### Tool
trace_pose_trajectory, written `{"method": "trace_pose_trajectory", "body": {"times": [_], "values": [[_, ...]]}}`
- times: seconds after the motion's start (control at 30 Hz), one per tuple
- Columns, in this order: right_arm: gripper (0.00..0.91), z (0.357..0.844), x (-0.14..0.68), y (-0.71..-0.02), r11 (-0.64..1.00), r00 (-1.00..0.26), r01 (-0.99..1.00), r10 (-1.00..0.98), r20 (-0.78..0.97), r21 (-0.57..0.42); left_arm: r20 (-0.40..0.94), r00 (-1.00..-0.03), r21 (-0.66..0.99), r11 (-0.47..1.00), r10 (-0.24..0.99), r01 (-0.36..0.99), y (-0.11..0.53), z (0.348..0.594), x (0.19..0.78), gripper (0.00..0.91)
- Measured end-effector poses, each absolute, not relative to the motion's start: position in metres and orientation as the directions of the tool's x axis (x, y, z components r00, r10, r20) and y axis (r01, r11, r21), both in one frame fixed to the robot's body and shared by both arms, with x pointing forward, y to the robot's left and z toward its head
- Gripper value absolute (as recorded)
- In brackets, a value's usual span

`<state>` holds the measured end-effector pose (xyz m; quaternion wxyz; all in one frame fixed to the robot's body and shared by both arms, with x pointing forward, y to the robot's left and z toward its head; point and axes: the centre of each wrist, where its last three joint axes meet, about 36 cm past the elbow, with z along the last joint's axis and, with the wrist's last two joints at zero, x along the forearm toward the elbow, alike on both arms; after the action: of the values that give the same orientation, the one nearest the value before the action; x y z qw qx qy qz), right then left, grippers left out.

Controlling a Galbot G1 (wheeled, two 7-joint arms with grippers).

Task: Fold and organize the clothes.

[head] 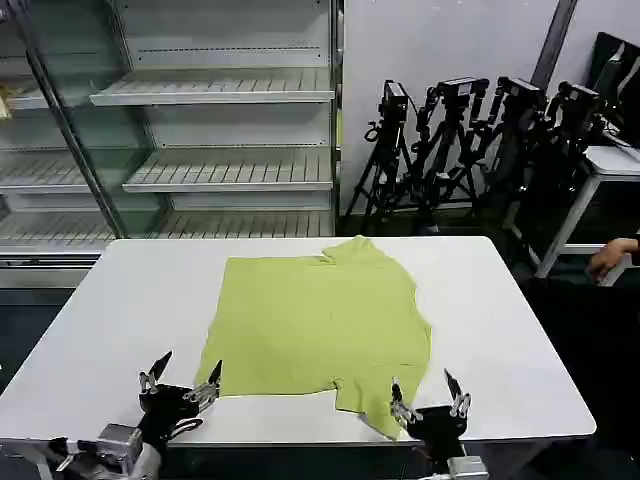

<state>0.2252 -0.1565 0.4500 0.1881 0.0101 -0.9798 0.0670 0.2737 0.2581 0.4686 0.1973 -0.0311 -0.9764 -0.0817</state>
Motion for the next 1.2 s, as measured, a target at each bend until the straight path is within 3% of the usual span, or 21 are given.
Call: {"method": "trace_pose_trajectory", "body": {"times": [0.2,0.23,0.27,0.3,0.33,0.37,0.4,0.97,1.2], "values": [[0.907,0.440,0.218,-0.149,0.992,-0.910,-0.050,0.003,0.414,-0.118,0.459,-0.887,0.128,0.985,0.042,0.113,0.255,0.447,0.278,0.907],[0.907,0.439,0.217,-0.148,0.992,-0.908,-0.049,0.005,0.420,-0.117,0.466,-0.884,0.126,0.985,0.044,0.115,0.255,0.445,0.279,0.595],[0.746,0.437,0.217,-0.147,0.992,-0.905,-0.049,0.006,0.426,-0.116,0.473,-0.880,0.124,0.985,0.046,0.118,0.255,0.443,0.280,0.050],[0.514,0.436,0.215,-0.146,0.992,-0.901,-0.050,0.004,0.433,-0.113,0.479,-0.876,0.123,0.985,0.049,0.122,0.255,0.440,0.280,0.020],[0.141,0.435,0.214,-0.145,0.993,-0.899,-0.050,0.002,0.438,-0.109,0.485,-0.873,0.121,0.985,0.052,0.126,0.254,0.438,0.281,0.020],[0.040,0.435,0.213,-0.144,0.993,-0.897,-0.051,0.000,0.442,-0.105,0.491,-0.870,0.121,0.984,0.054,0.129,0.255,0.436,0.282,0.020],[0.000,0.434,0.212,-0.143,0.994,-0.895,-0.053,-0.003,0.446,-0.100,0.494,-0.867,0.120,0.984,0.057,0.133,0.255,0.435,0.282,0.020],[0.000,0.424,0.198,-0.127,0.998,-0.877,-0.052,-0.029,0.479,-0.035,0.529,-0.845,0.077,0.987,0.077,0.139,0.252,0.423,0.281,0.020],[0.000,0.439,0.188,-0.129,0.998,-0.887,-0.064,-0.049,0.460,-0.018,0.519,-0.852,0.070,0.989,0.074,0.128,0.250,0.434,0.273,0.020]]}}
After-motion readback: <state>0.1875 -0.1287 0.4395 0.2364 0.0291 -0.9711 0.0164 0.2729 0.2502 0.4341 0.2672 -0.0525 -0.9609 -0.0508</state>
